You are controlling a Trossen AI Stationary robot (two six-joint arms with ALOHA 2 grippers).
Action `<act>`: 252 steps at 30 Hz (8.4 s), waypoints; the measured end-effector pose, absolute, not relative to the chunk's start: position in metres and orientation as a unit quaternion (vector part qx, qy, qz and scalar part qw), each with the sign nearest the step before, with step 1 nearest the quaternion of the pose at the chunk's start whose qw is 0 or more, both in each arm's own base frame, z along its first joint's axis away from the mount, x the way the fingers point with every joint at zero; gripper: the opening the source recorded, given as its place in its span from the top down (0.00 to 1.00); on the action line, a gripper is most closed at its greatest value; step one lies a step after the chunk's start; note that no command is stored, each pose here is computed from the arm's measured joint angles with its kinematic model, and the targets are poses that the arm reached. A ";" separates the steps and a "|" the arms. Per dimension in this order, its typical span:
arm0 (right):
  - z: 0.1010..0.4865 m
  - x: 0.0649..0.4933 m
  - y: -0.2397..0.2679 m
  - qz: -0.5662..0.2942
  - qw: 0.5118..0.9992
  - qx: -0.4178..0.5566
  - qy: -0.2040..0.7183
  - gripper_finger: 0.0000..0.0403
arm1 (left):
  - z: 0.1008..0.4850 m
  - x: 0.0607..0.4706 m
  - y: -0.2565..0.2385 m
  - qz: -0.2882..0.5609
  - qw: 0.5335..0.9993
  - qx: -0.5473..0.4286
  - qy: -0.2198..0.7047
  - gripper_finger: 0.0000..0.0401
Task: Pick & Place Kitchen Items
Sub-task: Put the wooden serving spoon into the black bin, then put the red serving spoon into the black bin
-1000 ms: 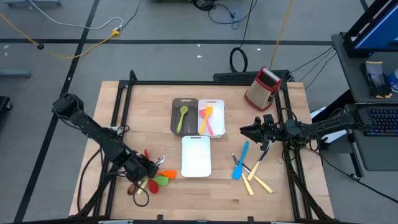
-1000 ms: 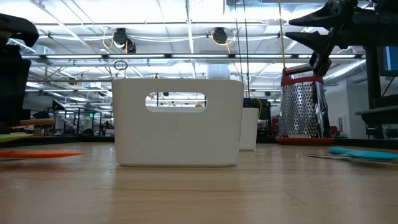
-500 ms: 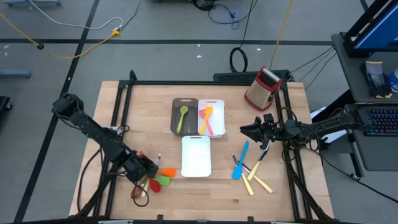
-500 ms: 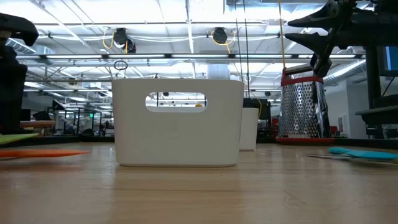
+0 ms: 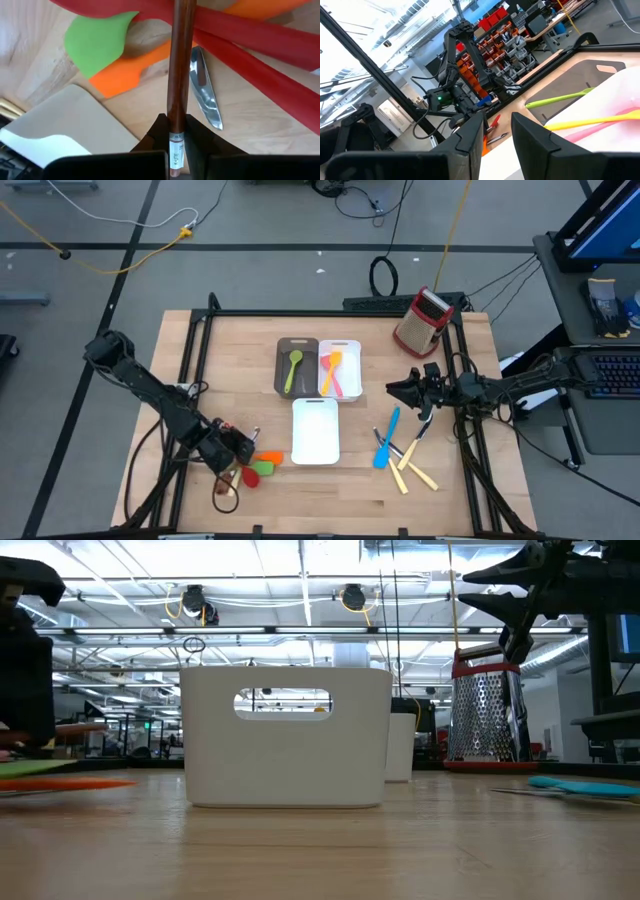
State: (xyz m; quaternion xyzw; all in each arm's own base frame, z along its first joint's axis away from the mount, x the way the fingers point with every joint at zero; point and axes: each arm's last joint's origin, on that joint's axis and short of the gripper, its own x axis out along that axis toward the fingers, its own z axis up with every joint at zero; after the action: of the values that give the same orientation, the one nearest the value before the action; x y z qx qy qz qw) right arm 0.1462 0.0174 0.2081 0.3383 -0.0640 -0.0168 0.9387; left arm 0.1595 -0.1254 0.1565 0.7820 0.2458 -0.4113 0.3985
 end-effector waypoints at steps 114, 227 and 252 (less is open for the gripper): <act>0.204 0.147 0.018 -0.022 0.953 0.297 -0.045 0.77 | 0.275 0.231 0.004 0.115 0.708 -0.595 0.361 0.96; 0.204 0.147 0.018 -0.022 0.953 0.297 -0.044 0.77 | 0.221 0.321 0.100 0.298 0.449 -0.554 0.634 0.69; 0.204 0.147 0.018 -0.022 0.953 0.297 -0.045 0.77 | 0.354 0.243 0.008 0.215 0.687 -0.442 0.535 0.70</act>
State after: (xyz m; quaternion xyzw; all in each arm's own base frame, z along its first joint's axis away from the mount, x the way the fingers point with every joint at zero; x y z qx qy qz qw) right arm 0.1466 0.0177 0.2044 0.2974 -0.0446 -0.0223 0.9535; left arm 0.2429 0.0082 0.3535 0.4417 -0.5355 -0.2151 -0.6869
